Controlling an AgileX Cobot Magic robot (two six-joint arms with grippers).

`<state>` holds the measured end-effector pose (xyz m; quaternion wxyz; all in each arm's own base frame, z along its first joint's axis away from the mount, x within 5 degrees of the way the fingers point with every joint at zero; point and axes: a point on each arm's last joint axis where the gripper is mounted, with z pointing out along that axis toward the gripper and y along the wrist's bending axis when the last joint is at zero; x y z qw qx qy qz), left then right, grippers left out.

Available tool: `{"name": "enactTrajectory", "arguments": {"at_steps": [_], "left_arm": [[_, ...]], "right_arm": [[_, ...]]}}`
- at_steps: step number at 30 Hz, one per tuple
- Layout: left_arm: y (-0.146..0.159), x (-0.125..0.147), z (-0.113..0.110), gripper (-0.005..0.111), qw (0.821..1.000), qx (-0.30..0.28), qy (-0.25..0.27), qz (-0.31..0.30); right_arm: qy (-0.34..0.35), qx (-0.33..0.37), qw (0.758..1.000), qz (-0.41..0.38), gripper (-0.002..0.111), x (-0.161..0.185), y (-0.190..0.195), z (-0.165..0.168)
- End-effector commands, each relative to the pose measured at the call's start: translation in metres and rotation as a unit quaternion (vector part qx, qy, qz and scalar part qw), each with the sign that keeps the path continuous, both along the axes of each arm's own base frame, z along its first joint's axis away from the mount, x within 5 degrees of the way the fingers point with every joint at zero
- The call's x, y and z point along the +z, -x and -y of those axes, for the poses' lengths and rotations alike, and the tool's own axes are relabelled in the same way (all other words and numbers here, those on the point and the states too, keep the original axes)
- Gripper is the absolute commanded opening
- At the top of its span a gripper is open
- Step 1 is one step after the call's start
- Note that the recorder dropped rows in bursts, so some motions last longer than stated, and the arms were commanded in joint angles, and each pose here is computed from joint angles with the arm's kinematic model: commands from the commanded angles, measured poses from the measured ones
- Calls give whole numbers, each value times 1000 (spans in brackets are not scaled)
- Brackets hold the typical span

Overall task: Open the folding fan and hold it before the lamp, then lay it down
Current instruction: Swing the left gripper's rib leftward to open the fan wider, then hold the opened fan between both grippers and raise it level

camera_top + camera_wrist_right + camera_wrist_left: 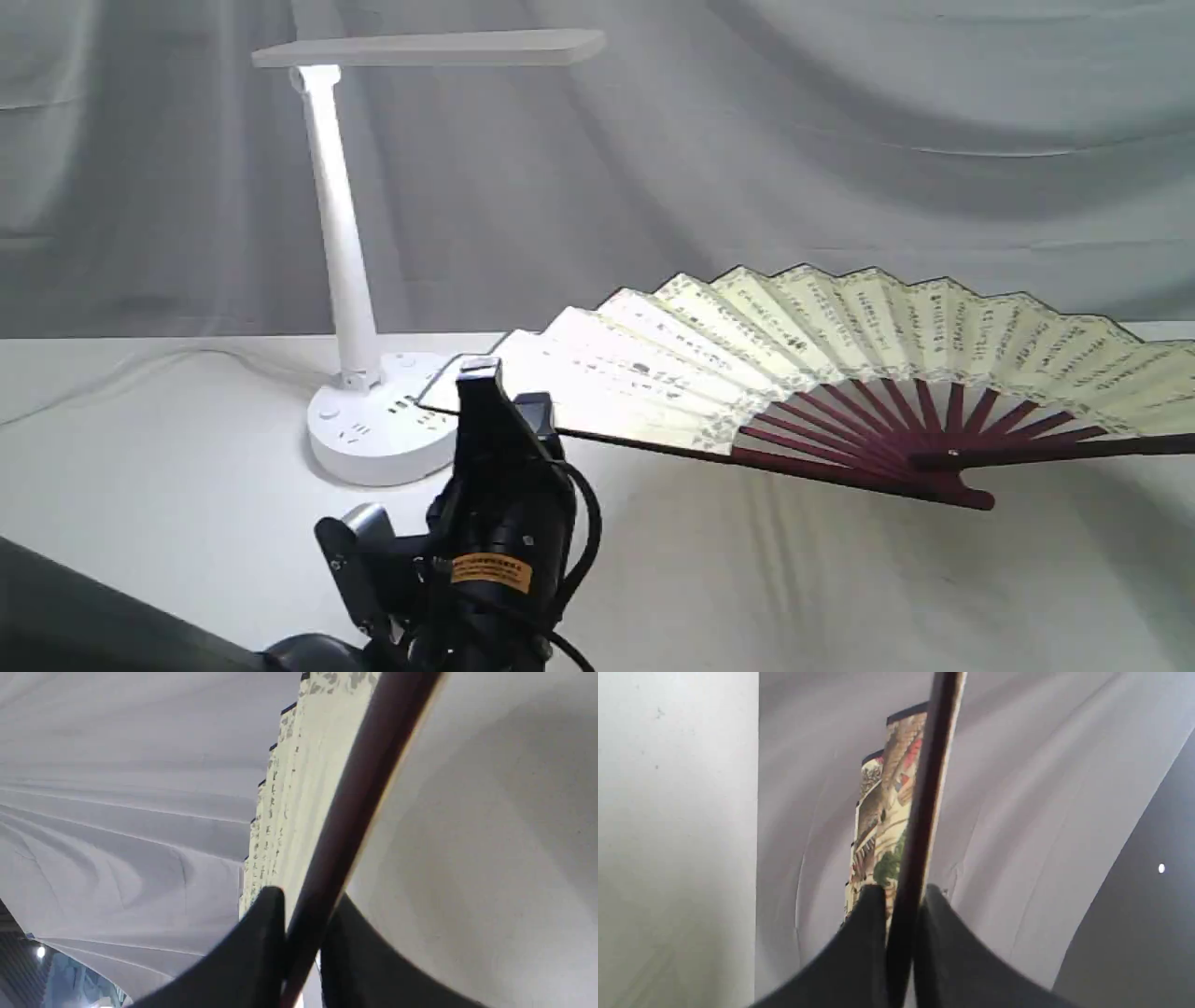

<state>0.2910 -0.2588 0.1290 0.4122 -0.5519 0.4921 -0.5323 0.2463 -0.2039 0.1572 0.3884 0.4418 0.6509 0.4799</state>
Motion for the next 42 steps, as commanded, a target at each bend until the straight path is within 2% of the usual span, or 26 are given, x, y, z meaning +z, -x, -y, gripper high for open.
{"name": "enactTrajectory", "arguments": {"at_steps": [1,8,14,18,28,35,42], "left_arm": [[-2,11,-9,0,998,51,24,27],[6,13,-25,0,996,82,36,9],[17,17,-39,0,996,84,20,2],[23,20,-49,0,994,106,27,-8],[36,32,-67,0,992,120,31,-12],[47,37,-82,0,991,132,25,-19],[48,49,-83,0,991,125,39,-7]], "right_arm": [[31,13,999,-10,0,-3,-7,-8],[23,46,999,3,0,0,-24,-30],[20,76,997,8,0,1,-33,-45],[19,100,995,10,0,1,-40,-58],[18,153,988,15,0,3,-54,-89],[11,160,987,9,0,2,-56,-96],[-1,154,988,-1,0,2,-56,-95]]}}
